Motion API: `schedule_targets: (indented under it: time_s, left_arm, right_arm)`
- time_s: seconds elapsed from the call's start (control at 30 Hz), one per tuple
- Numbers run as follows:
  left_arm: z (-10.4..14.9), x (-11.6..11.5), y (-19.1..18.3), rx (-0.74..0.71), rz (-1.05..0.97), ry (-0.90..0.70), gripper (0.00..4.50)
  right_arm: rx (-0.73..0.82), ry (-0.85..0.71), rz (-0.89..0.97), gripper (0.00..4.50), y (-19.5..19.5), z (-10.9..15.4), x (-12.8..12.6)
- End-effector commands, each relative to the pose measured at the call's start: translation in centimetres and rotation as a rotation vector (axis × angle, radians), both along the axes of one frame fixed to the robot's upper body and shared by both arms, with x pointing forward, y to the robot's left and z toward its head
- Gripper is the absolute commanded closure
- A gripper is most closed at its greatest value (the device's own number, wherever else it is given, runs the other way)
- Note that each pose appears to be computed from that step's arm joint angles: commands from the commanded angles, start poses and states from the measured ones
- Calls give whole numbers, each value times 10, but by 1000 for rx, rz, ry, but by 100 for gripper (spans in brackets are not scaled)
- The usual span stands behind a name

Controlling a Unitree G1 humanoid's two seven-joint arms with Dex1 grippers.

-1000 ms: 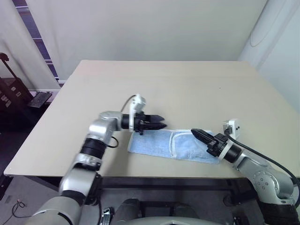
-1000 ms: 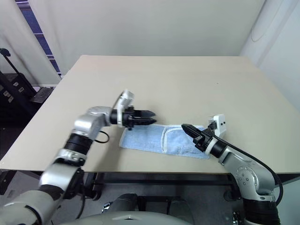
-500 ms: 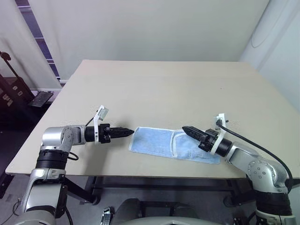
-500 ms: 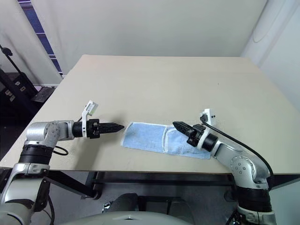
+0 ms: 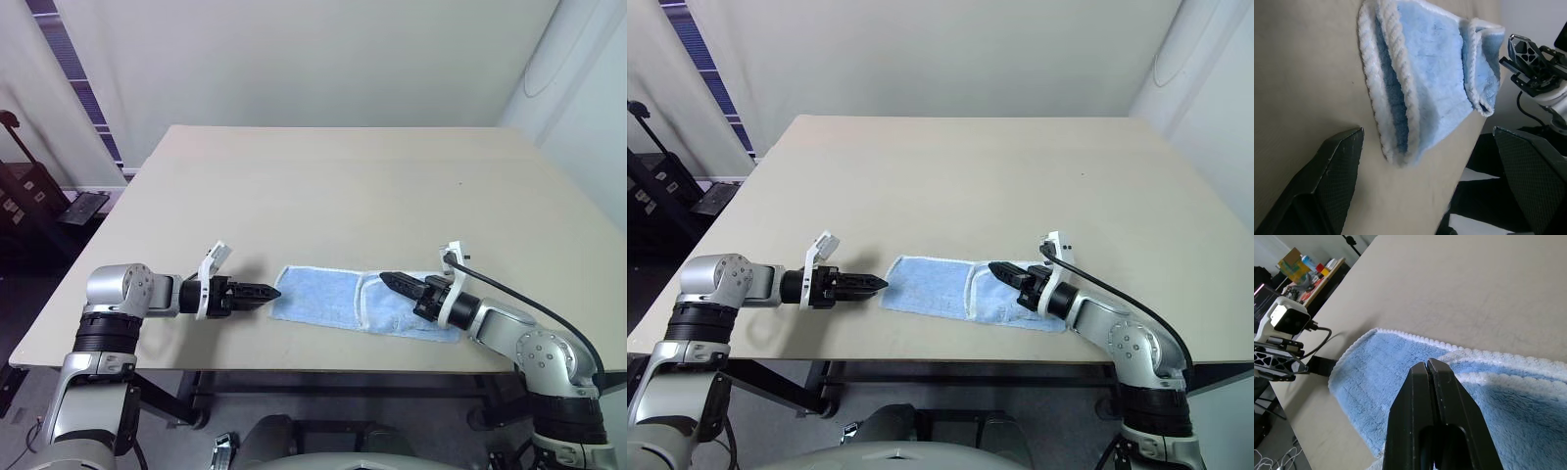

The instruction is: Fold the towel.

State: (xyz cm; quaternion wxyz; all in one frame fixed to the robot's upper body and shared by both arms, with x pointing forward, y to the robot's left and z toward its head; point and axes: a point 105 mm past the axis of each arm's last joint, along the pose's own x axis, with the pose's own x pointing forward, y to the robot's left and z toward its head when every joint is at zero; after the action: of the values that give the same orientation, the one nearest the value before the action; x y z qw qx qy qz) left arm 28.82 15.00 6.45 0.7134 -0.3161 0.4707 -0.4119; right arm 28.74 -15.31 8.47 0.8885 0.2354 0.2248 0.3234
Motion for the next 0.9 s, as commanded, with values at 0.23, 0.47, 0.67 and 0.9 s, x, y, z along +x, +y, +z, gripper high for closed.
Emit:
schedule_targets:
  time_s: [0.23,0.47,0.67,0.9]
  left_arm:
    - [-6,-17,-23,-43,-67,146,2]
    - [-5,-8,-31,-85,-38,169,2]
    - [1,2,-39,-119,-14,163,2]
    - [13,15,-49,-166,13,118,2]
  right_arm:
    - [15,-41,-52,450,-6,12,10]
    - [11,-41,-89,450,-9,11,12]
    - [9,-49,-145,450,-16,11,19]
    - [12,-55,-159,450,-17,12,23]
